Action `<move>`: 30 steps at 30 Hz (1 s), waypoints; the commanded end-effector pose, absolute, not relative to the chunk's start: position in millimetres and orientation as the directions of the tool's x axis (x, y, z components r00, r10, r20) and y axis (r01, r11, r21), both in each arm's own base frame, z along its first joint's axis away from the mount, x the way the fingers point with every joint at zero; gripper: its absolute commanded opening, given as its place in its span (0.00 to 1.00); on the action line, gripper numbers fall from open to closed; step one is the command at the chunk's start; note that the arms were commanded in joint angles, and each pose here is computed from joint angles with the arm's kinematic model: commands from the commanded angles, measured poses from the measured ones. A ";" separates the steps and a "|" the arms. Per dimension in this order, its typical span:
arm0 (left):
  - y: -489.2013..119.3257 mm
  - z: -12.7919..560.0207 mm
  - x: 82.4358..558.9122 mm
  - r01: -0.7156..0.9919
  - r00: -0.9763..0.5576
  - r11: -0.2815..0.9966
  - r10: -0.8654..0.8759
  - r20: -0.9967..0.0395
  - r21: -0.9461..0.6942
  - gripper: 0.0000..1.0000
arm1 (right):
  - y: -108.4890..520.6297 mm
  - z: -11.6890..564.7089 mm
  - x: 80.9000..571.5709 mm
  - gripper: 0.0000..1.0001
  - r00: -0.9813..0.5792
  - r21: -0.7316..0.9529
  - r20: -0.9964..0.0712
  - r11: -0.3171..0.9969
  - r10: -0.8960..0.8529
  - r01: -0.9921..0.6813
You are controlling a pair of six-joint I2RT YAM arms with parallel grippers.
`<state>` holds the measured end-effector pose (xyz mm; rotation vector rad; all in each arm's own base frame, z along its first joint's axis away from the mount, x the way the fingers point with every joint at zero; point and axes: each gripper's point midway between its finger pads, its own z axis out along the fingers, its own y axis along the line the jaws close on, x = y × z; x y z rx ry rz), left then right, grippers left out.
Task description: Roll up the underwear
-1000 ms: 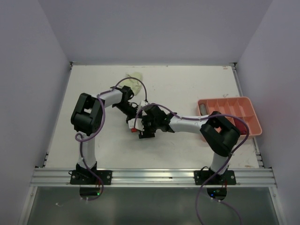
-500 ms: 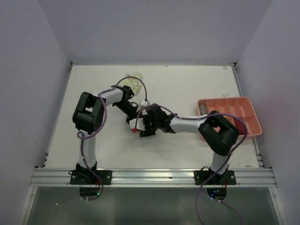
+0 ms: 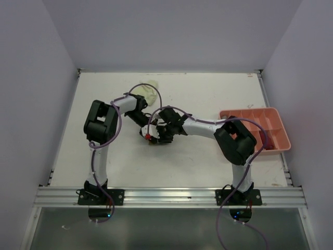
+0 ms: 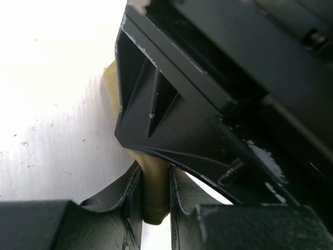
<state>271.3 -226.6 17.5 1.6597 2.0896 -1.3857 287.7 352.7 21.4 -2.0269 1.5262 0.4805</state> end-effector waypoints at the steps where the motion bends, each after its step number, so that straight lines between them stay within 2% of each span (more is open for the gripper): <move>1: -194.5 -31.9 248.0 0.811 -0.283 -0.028 0.855 -0.434 -0.584 0.18 | 338.9 -5.7 292.9 0.29 0.214 -0.151 -0.532 -0.157 -0.819 -0.976; 2: -196.9 -30.1 252.4 0.818 -0.292 -0.020 0.846 -0.445 -0.575 0.22 | 340.8 -7.7 290.8 0.25 0.218 -0.152 -0.527 -0.161 -0.821 -0.975; 3: -198.8 -26.5 256.3 0.818 -0.313 -0.002 0.838 -0.448 -0.575 0.24 | 340.5 -8.8 292.4 0.16 0.218 -0.162 -0.515 -0.156 -0.829 -0.974; 4: -201.1 -22.8 264.4 0.830 -0.325 0.011 0.822 -0.467 -0.558 0.28 | 341.2 -11.4 289.9 0.12 0.222 -0.160 -0.508 -0.162 -0.832 -0.974; 7: -205.2 -6.9 278.2 0.825 -0.396 0.061 0.772 -0.497 -0.562 0.36 | 340.4 -15.8 288.0 0.02 0.225 -0.173 -0.493 -0.158 -0.841 -0.972; 8: -205.6 -4.2 284.7 0.830 -0.410 0.077 0.756 -0.510 -0.553 0.43 | 341.1 -15.5 287.2 0.00 0.225 -0.178 -0.492 -0.156 -0.841 -0.972; 11: -200.8 11.1 316.7 0.846 -0.472 0.169 0.677 -0.565 -0.505 0.53 | 342.5 -11.4 283.1 0.00 0.232 -0.192 -0.499 -0.154 -0.835 -0.969; 12: -191.9 15.9 330.1 0.830 -0.524 0.238 0.640 -0.561 -0.504 0.55 | 339.6 -13.1 279.9 0.00 0.222 -0.181 -0.497 -0.150 -0.839 -0.972; 17: -160.7 61.1 402.8 0.852 -0.503 0.431 0.517 -0.693 -0.298 0.60 | 341.3 -3.7 272.4 0.00 0.167 -0.146 -0.515 -0.106 -0.841 -0.984; 19: -139.9 89.2 418.3 0.829 -0.486 0.517 0.480 -0.730 -0.212 0.60 | 340.2 0.9 274.3 0.00 0.090 -0.108 -0.517 -0.039 -0.851 -0.993; 22: -124.7 134.3 428.7 0.819 -0.386 0.570 0.461 -0.799 -0.067 0.64 | 339.0 21.2 285.6 0.00 -0.059 -0.049 -0.567 0.105 -0.822 -0.993; 23: -123.6 146.0 429.2 0.819 -0.350 0.573 0.459 -0.817 -0.029 0.77 | 332.5 29.5 293.8 0.00 -0.155 -0.007 -0.586 0.196 -0.796 -0.981; 25: -121.2 170.5 415.3 0.813 -0.296 0.582 0.449 -0.843 0.025 0.83 | 330.7 53.4 300.9 0.00 -0.232 0.039 -0.635 0.270 -0.736 -0.962; 26: -121.5 181.0 414.3 0.804 -0.268 0.592 0.434 -0.860 0.048 1.00 | 323.3 62.3 308.2 0.00 -0.312 0.085 -0.648 0.341 -0.695 -0.936; 27: -120.8 174.4 404.6 0.799 -0.280 0.600 0.427 -0.860 0.038 1.00 | 320.2 69.9 308.8 0.00 -0.345 0.117 -0.659 0.362 -0.668 -0.925; 29: -120.4 197.3 397.8 0.785 -0.217 0.613 0.409 -0.887 0.091 1.00 | 303.6 99.1 323.1 0.00 -0.417 0.154 -0.700 0.447 -0.579 -0.881; 30: -119.3 191.4 392.0 0.767 -0.251 0.639 0.387 -0.887 0.062 1.00 | 295.6 107.2 325.2 0.00 -0.439 0.170 -0.710 0.470 -0.551 -0.866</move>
